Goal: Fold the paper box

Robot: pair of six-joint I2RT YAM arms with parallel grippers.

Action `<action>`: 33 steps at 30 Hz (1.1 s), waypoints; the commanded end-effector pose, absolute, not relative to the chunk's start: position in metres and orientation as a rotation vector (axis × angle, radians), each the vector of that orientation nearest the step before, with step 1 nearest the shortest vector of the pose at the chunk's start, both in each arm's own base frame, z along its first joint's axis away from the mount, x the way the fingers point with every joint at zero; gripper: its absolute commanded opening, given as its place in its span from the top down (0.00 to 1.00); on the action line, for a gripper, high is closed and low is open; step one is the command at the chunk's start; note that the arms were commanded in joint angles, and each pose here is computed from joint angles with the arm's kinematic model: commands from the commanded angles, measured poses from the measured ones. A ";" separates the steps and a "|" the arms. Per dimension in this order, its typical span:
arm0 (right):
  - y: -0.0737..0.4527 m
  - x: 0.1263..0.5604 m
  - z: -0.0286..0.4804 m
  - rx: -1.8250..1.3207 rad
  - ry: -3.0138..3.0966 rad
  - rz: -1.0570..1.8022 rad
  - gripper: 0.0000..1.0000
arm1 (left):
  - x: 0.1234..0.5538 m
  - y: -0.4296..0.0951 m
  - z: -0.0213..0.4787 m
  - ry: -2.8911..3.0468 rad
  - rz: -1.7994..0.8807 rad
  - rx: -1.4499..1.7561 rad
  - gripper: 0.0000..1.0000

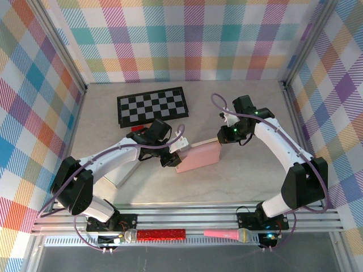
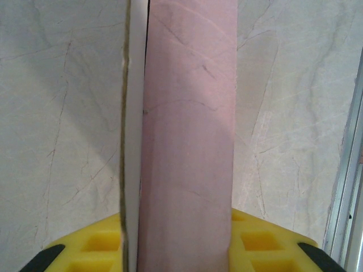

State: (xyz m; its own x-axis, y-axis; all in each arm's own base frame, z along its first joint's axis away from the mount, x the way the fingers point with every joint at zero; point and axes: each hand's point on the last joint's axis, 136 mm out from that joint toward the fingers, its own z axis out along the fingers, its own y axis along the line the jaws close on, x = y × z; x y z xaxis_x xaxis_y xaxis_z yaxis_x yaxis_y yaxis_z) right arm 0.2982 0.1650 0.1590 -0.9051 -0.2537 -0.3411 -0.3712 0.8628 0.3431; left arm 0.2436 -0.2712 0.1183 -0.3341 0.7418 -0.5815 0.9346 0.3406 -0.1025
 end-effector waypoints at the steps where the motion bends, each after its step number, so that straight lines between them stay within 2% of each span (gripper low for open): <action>1: 0.167 0.300 0.171 -0.497 2.722 0.579 0.82 | 0.235 -0.262 0.103 2.248 -0.590 1.513 0.74; 10: 0.170 0.294 0.170 -0.503 2.735 0.565 1.00 | 0.238 -0.263 0.104 2.257 -0.587 1.496 0.74; 23: 0.164 0.284 0.157 -0.506 2.703 0.410 1.00 | 0.242 -0.261 0.106 2.270 -0.573 1.439 0.72; 28: 0.163 0.279 0.151 -0.484 2.687 0.380 1.00 | 0.246 -0.263 0.115 2.259 -0.584 1.364 0.62; 33: 0.168 0.279 0.152 -0.471 2.672 0.360 1.00 | 0.247 -0.260 0.124 2.257 -0.581 1.277 0.58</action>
